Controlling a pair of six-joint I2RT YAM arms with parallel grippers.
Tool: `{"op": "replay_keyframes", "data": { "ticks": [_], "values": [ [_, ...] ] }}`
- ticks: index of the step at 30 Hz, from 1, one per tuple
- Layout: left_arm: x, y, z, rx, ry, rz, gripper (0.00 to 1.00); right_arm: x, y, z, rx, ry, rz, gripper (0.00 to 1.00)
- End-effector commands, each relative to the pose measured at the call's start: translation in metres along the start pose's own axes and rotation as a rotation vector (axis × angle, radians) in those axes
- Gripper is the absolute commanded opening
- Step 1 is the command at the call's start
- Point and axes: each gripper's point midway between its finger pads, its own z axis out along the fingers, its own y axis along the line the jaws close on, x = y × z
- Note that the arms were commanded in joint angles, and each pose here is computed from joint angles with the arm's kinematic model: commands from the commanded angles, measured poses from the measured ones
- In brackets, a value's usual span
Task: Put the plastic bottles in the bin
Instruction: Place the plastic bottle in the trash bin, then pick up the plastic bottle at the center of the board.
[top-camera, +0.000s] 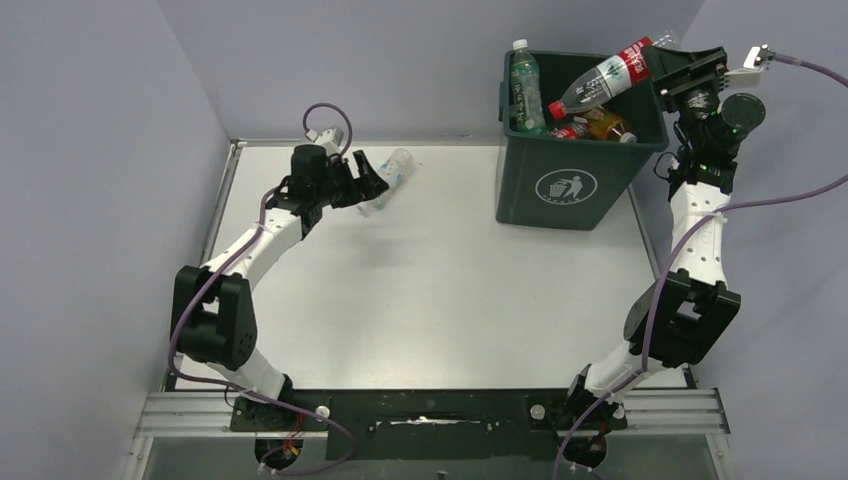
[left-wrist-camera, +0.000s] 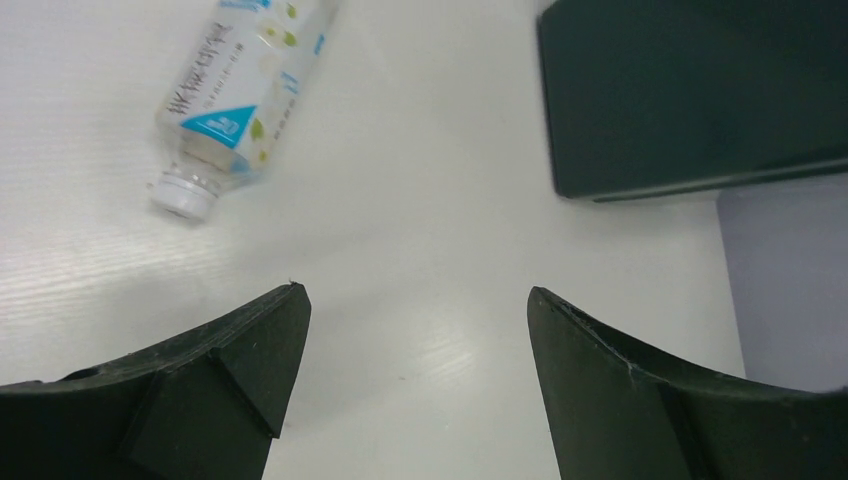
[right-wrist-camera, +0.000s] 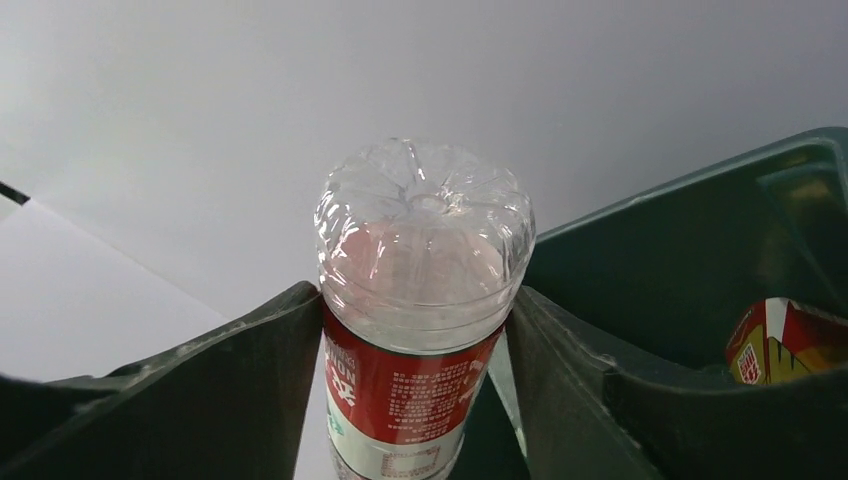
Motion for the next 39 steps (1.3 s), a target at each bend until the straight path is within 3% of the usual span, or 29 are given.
{"op": "replay_keyframes", "data": {
  "ticks": [1, 5, 9, 15, 24, 39],
  "values": [
    [-0.055, 0.015, 0.014, -0.040, -0.127, 0.077, 0.80, -0.030, 0.027, 0.009, -0.065, -0.093, -0.065, 0.72],
    [-0.068, 0.033, 0.037, -0.044, -0.125, 0.084, 0.80, -0.023, 0.016, 0.017, -0.030, -0.066, -0.081, 0.88],
    [-0.079, 0.043, 0.057, -0.054, -0.121, 0.134, 0.80, -0.019, 0.012, 0.018, -0.014, -0.036, -0.086, 0.95],
    [-0.089, 0.061, 0.084, -0.075, -0.110, 0.216, 0.81, 0.000, 0.029, 0.005, -0.018, 0.030, -0.118, 0.97],
    [-0.074, 0.085, 0.132, -0.049, -0.032, 0.306, 0.82, 0.083, 0.074, -0.042, -0.027, 0.200, -0.207, 0.98],
    [0.007, 0.086, 0.187, -0.067, 0.163, 0.356, 0.82, 0.179, 0.061, -0.114, 0.033, 0.417, -0.164, 0.99]
  ]
}}
